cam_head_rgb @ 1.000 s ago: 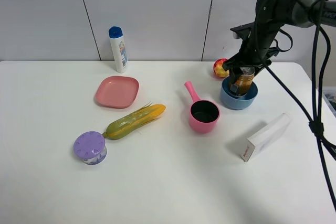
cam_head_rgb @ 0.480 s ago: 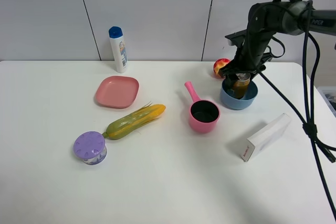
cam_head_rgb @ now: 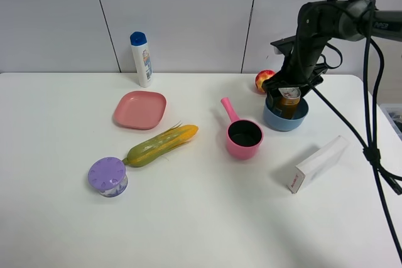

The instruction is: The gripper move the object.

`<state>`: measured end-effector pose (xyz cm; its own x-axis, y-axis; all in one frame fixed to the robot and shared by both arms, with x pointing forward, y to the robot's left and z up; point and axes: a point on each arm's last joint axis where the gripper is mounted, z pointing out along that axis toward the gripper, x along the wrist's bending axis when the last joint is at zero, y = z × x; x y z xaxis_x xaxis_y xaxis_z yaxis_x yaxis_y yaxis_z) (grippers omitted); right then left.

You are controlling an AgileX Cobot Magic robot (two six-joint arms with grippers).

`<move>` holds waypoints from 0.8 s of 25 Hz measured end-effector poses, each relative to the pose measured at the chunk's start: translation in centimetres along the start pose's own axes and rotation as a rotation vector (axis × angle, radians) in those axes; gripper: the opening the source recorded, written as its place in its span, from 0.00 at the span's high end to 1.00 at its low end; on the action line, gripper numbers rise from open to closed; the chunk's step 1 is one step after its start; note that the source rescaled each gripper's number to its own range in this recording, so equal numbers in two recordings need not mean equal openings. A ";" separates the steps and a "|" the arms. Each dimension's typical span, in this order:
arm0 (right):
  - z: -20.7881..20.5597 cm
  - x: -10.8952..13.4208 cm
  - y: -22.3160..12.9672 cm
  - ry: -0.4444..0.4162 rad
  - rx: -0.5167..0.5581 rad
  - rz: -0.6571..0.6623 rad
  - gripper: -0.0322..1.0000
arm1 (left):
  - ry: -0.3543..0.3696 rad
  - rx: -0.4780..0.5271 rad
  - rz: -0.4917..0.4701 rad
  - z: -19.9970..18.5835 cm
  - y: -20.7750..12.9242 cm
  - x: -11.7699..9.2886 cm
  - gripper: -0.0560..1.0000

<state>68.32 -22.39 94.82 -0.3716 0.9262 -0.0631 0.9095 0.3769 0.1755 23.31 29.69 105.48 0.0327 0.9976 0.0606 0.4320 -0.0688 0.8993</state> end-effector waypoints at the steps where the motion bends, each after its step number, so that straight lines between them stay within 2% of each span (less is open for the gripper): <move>1: -0.2 0.1 0.0 0.006 -0.002 0.004 0.38 | 0.000 0.000 0.000 0.0 0.0 0.0 0.00; 5: -2.3 0.2 -0.3 0.023 -0.007 0.015 0.37 | 0.000 0.000 0.000 0.0 0.0 0.0 0.00; 10: -8.0 0.4 -1.7 0.028 -0.007 -0.010 0.37 | 0.000 0.000 0.000 0.0 0.0 0.0 0.00; 20: -19.6 0.8 -5.0 -0.037 -0.253 0.014 0.37 | 0.000 0.000 0.000 0.0 0.0 0.0 0.00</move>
<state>59.87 -23.69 113.17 -0.3483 0.9327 -0.0937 0.8372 0.3544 0.4165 23.31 29.69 105.48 0.0327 0.9976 0.0606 0.4320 -0.0688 0.8993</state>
